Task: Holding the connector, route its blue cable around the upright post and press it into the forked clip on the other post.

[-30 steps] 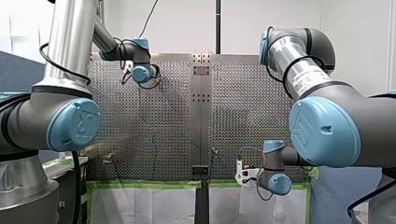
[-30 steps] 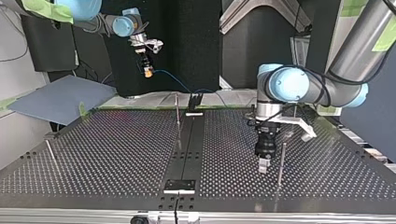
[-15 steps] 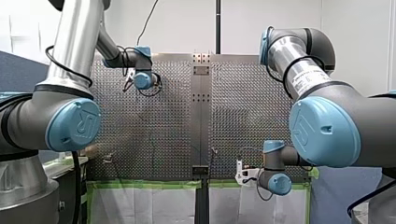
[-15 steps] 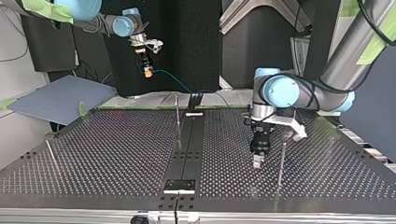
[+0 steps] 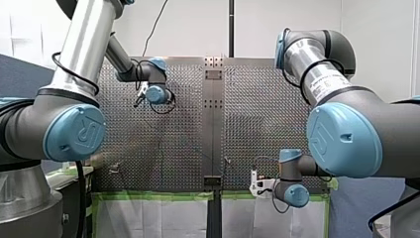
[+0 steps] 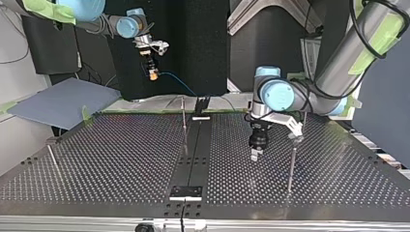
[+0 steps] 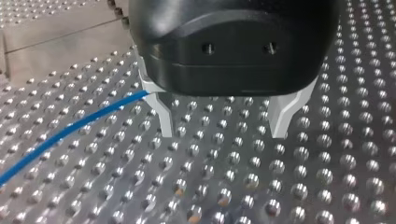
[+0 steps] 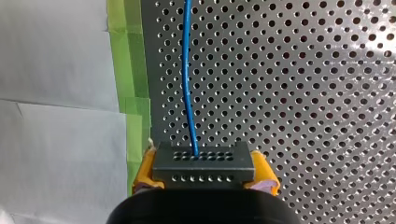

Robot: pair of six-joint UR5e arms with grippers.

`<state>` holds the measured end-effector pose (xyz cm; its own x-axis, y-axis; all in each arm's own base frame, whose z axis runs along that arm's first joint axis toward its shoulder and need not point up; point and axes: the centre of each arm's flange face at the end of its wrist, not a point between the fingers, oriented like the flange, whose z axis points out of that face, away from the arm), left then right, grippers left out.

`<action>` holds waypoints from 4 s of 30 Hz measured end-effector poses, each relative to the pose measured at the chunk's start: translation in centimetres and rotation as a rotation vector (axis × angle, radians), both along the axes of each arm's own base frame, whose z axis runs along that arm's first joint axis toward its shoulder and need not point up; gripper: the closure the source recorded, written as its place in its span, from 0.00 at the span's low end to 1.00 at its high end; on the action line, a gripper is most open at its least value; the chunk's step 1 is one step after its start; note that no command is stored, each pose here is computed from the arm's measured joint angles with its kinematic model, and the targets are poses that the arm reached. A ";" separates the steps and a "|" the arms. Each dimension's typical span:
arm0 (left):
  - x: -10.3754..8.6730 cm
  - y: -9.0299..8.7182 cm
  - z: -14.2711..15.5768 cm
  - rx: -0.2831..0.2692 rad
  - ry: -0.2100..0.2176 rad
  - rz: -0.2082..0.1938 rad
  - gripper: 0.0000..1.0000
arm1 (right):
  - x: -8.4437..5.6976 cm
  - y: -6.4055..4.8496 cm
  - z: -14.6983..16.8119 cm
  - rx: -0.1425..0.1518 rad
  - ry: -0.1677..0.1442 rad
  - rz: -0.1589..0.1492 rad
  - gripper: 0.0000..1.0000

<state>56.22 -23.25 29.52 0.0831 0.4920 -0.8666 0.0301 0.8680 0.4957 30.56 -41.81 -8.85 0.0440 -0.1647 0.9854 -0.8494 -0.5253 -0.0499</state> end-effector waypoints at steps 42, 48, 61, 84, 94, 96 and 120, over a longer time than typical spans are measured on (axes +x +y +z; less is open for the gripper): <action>-5.7 -4.8 -16.5 0.038 0.258 -0.055 0.03 | 0.2 -0.2 0.0 0.010 0.003 0.002 1.00; -6.4 -5.7 -18.5 0.040 0.281 -0.066 0.03 | 0.4 0.0 0.0 0.008 0.004 0.009 1.00; -6.3 -6.5 -20.6 -0.015 0.270 -0.076 0.03 | 0.9 0.3 0.0 0.002 0.003 0.019 1.00; -6.9 -10.6 -26.9 -0.060 0.295 -0.107 0.03 | 1.4 0.6 0.1 -0.007 0.005 0.033 1.00; -6.9 -12.9 -30.2 -0.087 0.305 -0.108 0.03 | 1.6 0.6 0.1 -0.016 0.011 0.042 1.00; -6.7 -13.2 -30.1 -0.098 0.299 -0.105 0.03 | 1.6 0.7 0.1 -0.016 0.012 0.043 1.00; -6.6 -16.3 -29.0 -0.160 0.270 -0.122 0.03 | 1.7 0.7 0.1 -0.017 0.027 0.048 1.00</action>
<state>49.64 -39.52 0.55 -0.1102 0.3484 -0.9309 0.2497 0.9162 0.3133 32.26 -41.07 -8.77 0.0782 -0.1449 0.9864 -0.8243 -0.5658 -0.0178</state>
